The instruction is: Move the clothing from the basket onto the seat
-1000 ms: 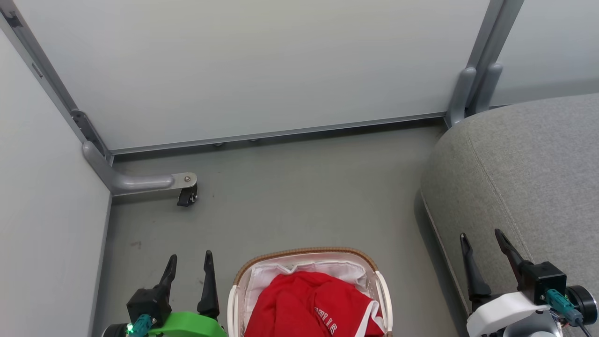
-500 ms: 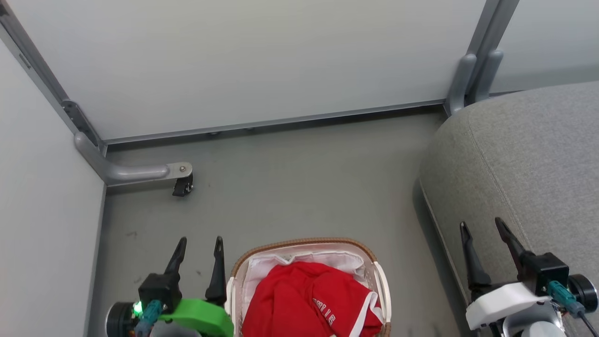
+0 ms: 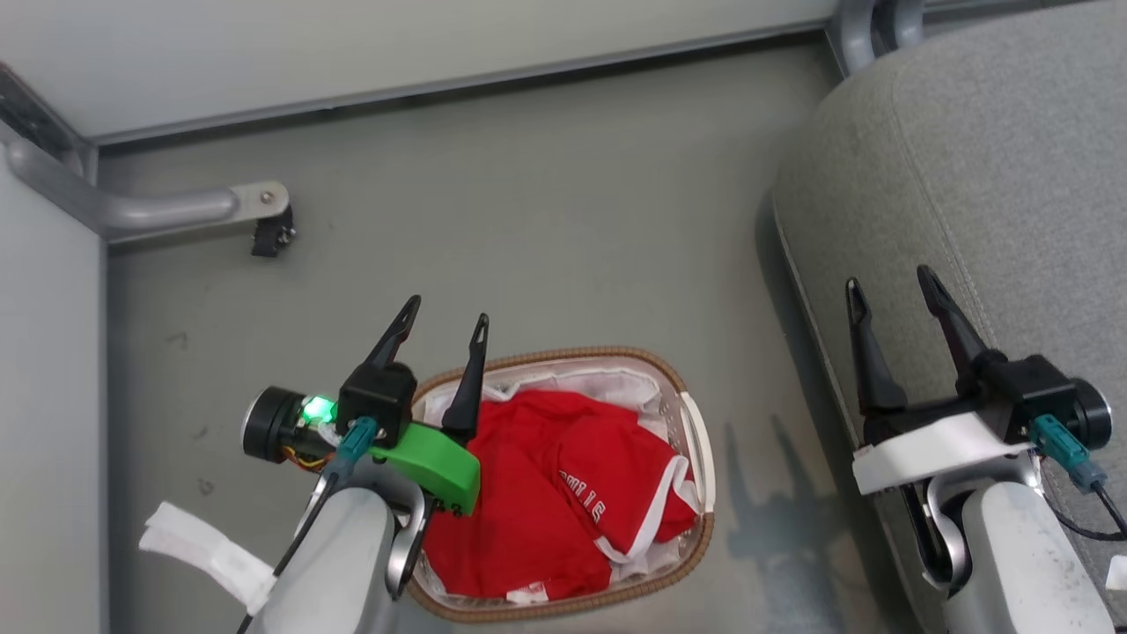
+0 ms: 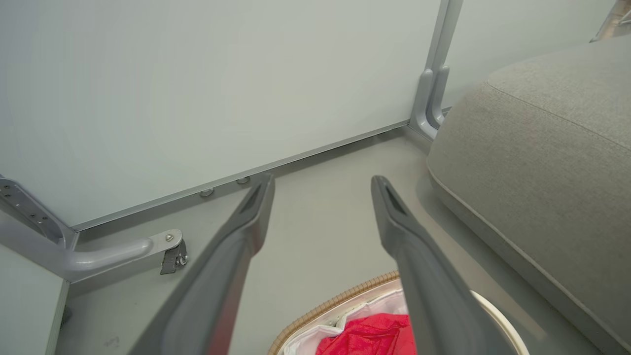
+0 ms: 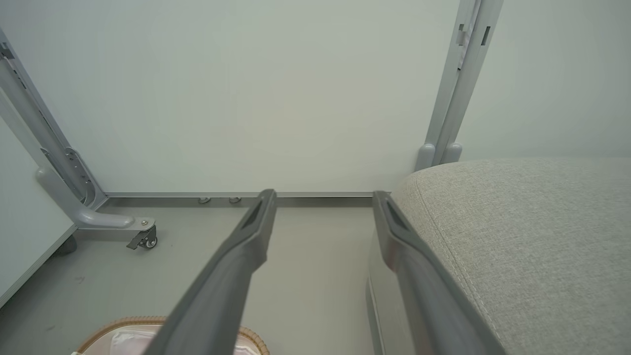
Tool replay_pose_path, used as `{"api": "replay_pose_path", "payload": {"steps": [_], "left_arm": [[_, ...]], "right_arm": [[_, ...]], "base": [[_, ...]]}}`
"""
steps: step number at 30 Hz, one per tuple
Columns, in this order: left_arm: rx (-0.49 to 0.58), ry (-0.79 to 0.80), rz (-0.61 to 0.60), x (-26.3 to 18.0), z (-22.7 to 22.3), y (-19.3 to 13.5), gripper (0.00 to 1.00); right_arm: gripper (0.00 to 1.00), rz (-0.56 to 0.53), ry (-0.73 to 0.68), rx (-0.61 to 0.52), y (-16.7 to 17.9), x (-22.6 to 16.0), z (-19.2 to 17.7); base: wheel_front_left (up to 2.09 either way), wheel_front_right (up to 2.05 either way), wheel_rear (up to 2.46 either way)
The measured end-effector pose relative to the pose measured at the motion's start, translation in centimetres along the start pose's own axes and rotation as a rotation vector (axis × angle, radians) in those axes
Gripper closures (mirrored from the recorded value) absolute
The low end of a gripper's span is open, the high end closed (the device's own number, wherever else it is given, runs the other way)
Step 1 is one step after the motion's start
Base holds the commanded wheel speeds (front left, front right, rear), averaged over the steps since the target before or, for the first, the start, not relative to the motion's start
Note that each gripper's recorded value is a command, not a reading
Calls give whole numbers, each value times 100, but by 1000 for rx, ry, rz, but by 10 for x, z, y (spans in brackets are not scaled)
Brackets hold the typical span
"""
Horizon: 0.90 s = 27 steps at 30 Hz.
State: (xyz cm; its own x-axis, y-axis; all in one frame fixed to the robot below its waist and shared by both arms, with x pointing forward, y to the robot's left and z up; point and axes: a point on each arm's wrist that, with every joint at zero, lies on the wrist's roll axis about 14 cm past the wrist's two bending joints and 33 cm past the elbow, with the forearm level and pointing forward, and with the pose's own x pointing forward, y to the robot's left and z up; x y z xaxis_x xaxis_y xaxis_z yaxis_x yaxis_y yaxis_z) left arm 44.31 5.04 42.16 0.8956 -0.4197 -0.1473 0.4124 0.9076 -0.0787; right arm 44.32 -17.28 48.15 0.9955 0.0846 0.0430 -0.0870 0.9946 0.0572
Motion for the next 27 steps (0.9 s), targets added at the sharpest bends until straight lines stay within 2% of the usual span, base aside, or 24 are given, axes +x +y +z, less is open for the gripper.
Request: {"api": "replay_pose_path", "payload": {"steps": [8,15,27], "left_arm": [[24,258,-202,31,-95,-38,0],[8,500,-329,23,-183,-66,0],[16,701,-481,25,-265,-96,0]], "right_arm": [[0,-20,51,13,-12,22,-31],[0,-64,123,19,-31,21,-63],[0,-115,227,9,-51,8,-99]], "base": [[0,0,0],[0,0,0],[0,0,0]]}}
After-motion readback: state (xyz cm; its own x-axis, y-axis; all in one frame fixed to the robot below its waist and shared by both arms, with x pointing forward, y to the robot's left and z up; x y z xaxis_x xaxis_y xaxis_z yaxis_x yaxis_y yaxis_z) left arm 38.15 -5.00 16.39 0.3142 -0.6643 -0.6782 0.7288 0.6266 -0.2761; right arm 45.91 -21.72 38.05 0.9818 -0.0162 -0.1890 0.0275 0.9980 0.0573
